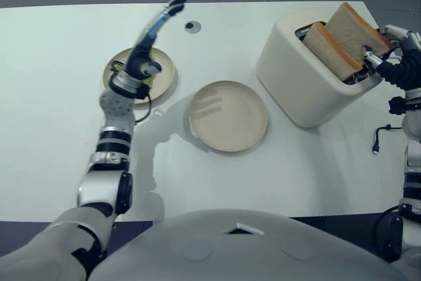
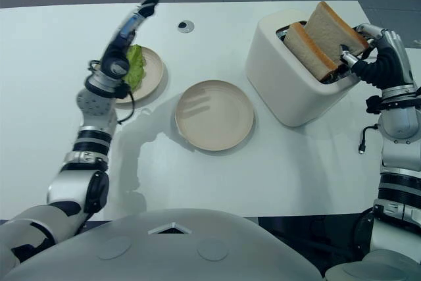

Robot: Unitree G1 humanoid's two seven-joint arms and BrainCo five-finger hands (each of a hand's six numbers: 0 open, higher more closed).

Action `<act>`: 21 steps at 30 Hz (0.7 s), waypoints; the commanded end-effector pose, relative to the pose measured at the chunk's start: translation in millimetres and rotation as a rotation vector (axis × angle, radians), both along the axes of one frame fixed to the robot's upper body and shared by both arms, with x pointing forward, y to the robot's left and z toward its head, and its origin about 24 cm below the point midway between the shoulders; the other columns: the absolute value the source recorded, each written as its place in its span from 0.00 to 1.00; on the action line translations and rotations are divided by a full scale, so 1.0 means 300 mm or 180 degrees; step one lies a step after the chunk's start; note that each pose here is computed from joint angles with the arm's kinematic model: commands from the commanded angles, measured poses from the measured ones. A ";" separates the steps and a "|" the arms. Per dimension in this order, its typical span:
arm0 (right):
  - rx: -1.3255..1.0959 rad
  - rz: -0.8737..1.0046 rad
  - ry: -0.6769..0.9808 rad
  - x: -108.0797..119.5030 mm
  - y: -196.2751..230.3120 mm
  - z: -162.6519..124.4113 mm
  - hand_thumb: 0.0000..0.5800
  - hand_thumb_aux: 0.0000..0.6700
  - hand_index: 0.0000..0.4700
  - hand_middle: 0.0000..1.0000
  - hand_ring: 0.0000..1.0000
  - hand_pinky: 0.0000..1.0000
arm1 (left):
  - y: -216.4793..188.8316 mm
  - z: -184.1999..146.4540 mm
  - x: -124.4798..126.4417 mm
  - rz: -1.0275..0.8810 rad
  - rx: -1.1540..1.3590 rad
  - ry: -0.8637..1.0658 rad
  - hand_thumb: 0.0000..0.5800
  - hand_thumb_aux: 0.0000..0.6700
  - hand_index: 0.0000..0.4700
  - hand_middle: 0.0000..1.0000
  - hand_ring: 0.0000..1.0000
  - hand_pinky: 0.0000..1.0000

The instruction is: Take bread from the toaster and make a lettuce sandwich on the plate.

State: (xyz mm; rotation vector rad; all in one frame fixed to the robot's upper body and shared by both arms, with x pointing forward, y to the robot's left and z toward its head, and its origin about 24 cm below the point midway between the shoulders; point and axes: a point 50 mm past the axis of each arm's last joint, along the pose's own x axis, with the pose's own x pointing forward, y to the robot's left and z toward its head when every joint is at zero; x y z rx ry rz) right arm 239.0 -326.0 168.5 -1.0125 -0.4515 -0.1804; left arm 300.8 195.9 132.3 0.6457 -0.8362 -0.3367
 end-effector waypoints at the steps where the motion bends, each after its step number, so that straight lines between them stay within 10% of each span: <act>1: 0.0130 0.0041 -0.0567 -0.001 0.010 0.077 1.00 1.00 1.00 1.00 1.00 1.00 | 0.127 0.012 0.032 0.0948 0.0890 -0.0069 0.00 0.00 0.00 0.00 0.00 0.00; 11: 0.0642 0.1216 -0.1526 -0.074 0.156 0.219 1.00 1.00 1.00 1.00 1.00 1.00 | 0.312 -0.257 0.041 0.1952 0.2915 0.1084 0.00 0.00 0.00 0.00 0.00 0.00; 16: 0.0955 0.2413 -0.0762 -0.063 0.342 0.126 1.00 1.00 1.00 1.00 1.00 1.00 | 0.293 -0.332 0.029 0.1705 0.3024 0.1561 0.04 0.02 0.02 0.00 0.00 0.00; 19: 0.0866 0.2689 -0.0081 -0.041 0.419 0.026 1.00 1.00 1.00 1.00 1.00 1.00 | 0.281 -0.340 0.027 0.1597 0.3026 0.1611 0.71 0.46 0.46 0.00 0.00 0.00; 21: 0.0759 0.2755 0.0449 -0.023 0.461 -0.060 1.00 1.00 1.00 1.00 1.00 1.00 | 0.271 -0.338 0.029 0.1537 0.3010 0.1590 0.89 0.67 0.67 0.00 0.00 0.00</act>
